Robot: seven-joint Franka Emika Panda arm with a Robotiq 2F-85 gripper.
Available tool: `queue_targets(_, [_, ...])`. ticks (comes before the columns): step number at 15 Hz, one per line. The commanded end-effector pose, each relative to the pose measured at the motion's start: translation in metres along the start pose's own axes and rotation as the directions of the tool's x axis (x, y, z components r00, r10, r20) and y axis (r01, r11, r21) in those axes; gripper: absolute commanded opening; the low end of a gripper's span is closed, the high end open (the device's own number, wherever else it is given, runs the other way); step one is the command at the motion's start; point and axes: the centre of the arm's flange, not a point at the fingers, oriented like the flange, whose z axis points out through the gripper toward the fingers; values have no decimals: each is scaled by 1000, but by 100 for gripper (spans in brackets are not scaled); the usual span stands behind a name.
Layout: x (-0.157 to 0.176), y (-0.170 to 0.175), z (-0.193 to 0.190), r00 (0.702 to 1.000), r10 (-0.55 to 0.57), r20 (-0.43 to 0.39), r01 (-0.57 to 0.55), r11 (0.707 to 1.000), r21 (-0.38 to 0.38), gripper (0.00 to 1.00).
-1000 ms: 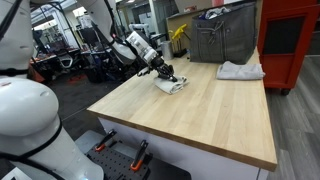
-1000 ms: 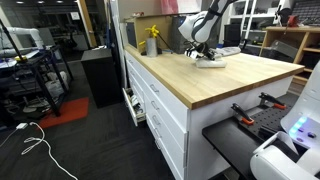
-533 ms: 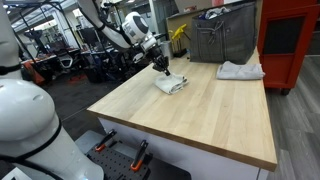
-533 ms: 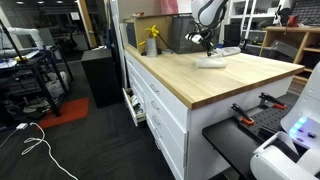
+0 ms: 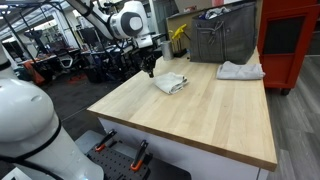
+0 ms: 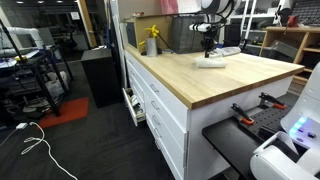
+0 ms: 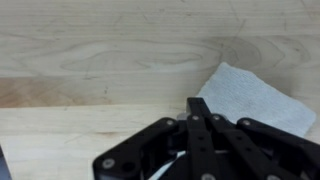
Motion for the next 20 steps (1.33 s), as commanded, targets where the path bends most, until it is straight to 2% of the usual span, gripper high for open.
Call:
queue_targets(1, [4, 28, 3, 998, -3, 69, 6, 999, -44, 0])
queue_targets(3, [6, 33, 10, 997, 19, 70, -14, 998, -58, 0])
queue_targets(4, [6, 35, 14, 998, 30, 56, -27, 998, -61, 25])
queue_targets(5, [8, 37, 16, 998, 36, 55, -33, 998, -62, 21])
queue_targets(6, [11, 39, 17, 998, 49, 45, -47, 997, -56, 25])
queue_targets(7, [15, 41, 16, 997, 46, 60, -42, 997, -65, 40])
queue_targets(8, [19, 43, 13, 997, 39, 68, -34, 997, -67, 49])
queue_targets(12, [34, 52, 1, 991, -1, 132, 8, 999, -54, 78])
queue_targets(15, [37, 70, -17, 994, 14, 111, -10, 999, -43, 99])
queue_targets(17, [33, 77, -27, 996, -8, 91, 10, 1000, -19, 100])
queue_targets(18, [35, 56, -7, 995, 12, 96, -8, 999, -36, 100])
queue_targets(20, [34, 58, -11, 995, 7, 95, -4, 1000, -28, 100])
